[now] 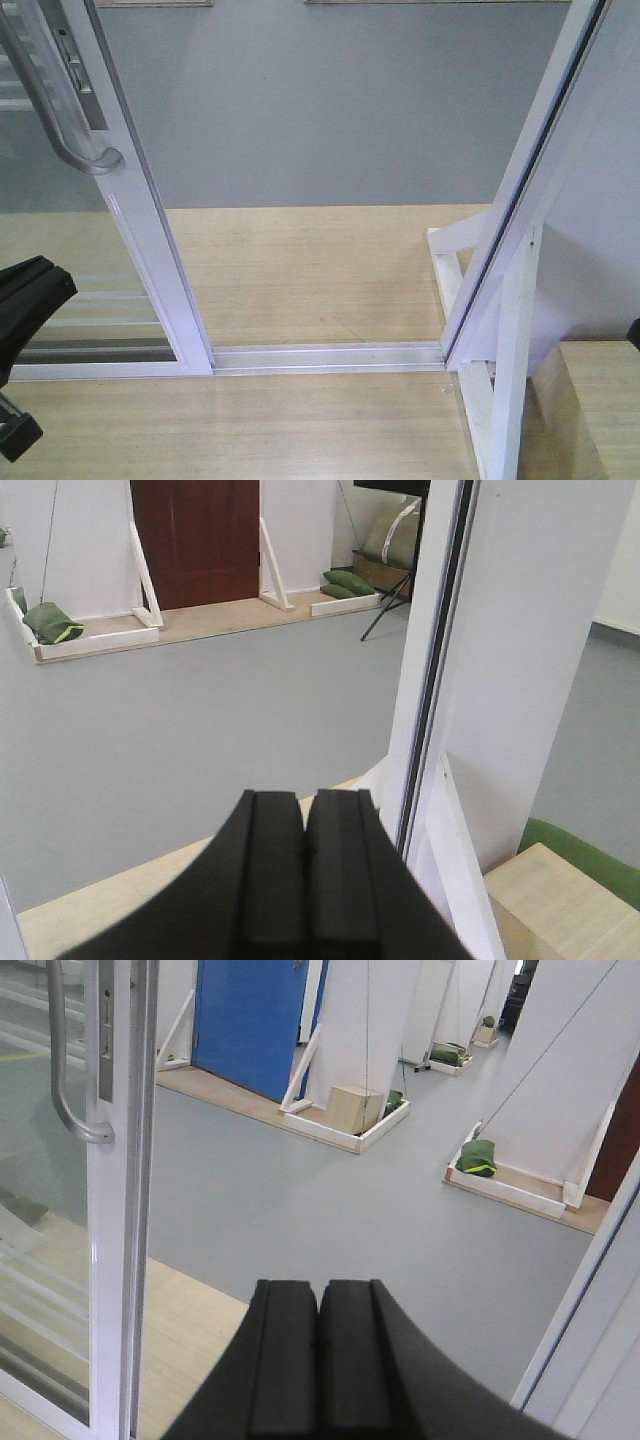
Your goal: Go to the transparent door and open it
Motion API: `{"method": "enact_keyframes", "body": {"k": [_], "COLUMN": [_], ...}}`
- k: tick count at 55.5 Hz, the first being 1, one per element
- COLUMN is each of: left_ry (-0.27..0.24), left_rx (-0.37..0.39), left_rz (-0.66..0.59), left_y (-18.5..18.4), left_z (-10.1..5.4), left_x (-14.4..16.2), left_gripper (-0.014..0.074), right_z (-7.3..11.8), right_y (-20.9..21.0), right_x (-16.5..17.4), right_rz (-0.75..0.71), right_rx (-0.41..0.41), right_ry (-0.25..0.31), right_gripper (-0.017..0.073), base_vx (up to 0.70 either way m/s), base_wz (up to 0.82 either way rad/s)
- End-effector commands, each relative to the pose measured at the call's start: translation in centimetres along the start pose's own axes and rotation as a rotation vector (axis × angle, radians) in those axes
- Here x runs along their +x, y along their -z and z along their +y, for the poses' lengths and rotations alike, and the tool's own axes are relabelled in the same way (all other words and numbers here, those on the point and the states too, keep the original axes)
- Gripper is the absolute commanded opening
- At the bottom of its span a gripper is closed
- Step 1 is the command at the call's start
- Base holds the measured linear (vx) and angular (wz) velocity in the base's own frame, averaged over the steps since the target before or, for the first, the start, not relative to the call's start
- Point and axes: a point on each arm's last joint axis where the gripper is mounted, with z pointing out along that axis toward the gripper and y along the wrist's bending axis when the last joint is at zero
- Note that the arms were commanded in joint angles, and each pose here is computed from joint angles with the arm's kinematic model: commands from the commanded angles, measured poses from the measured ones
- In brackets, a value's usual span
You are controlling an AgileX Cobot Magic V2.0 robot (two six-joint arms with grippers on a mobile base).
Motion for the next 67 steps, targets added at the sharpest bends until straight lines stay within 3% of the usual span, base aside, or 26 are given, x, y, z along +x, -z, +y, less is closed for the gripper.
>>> {"method": "enact_keyframes", "body": {"k": [1, 28, 40, 42, 43, 44, 45, 55, 58, 67], "left_ry": [0.029, 0.027, -0.034, -0.008, -0.027, 0.002, -0.015, 0.072, 0.060, -0.046], "left_rx": [0.001, -0.023, -0.077, -0.096, -0.108, -0.117, -0.131, -0.266, -0.288, -0.318], "left_rz": [-0.036, -0.042, -0.003, 0.004, 0.015, 0.014, 0.024, -0.009, -0.041, -0.188], "left_y": [0.1, 0.1, 0.4, 0.5, 0.6, 0.6, 0.7, 1.1, 1.2, 1.4], "left_z": [-0.1, 0.2, 0.5, 0.7, 0.7, 0.8, 0.9, 2.1, 2.3, 2.5], "left_x": [-1.0, -1.1, -2.4, -2.8, -2.8, -3.0, -3.0, -3.9, -4.2, -5.6], "left_gripper": [0.0000, 0.0000, 0.0000, 0.0000, 0.0000, 0.0000, 0.0000, 0.0000, 0.0000, 0.0000], "right_z": [-0.4, -0.4, -0.4, -0.4, -0.4, -0.4, -0.4, -0.4, -0.4, -0.4], "right_y": [0.2, 0.2, 0.2, 0.2, 0.2, 0.2, 0.2, 0.2, 0.2, 0.2], "right_x": [-1.5, -1.5, -1.5, -1.5, -1.5, -1.5, -1.5, -1.5, -1.5, -1.5], "right_rz": [-0.091, -0.091, -0.091, -0.091, -0.091, -0.091, -0.091, -0.091, -0.091, -0.091], "right_rx": [0.031, 0.031, 0.031, 0.031, 0.031, 0.031, 0.031, 0.031, 0.031, 0.031], "right_ry": [-0.002, -0.002, -0.002, -0.002, -0.002, -0.002, -0.002, -0.002, -0.002, -0.002], "right_gripper": [-0.0006, -0.0006, -0.0006, -0.0006, -0.0006, -0.0006, -0.0006, -0.0006, -0.0006, -0.0006], "base_vx": [0.00, 0.00, 0.00, 0.00, 0.00, 0.00, 0.00, 0.00, 0.00, 0.00], "base_wz": [0.00, 0.00, 0.00, 0.00, 0.00, 0.00, 0.00, 0.00, 0.00, 0.00]}}
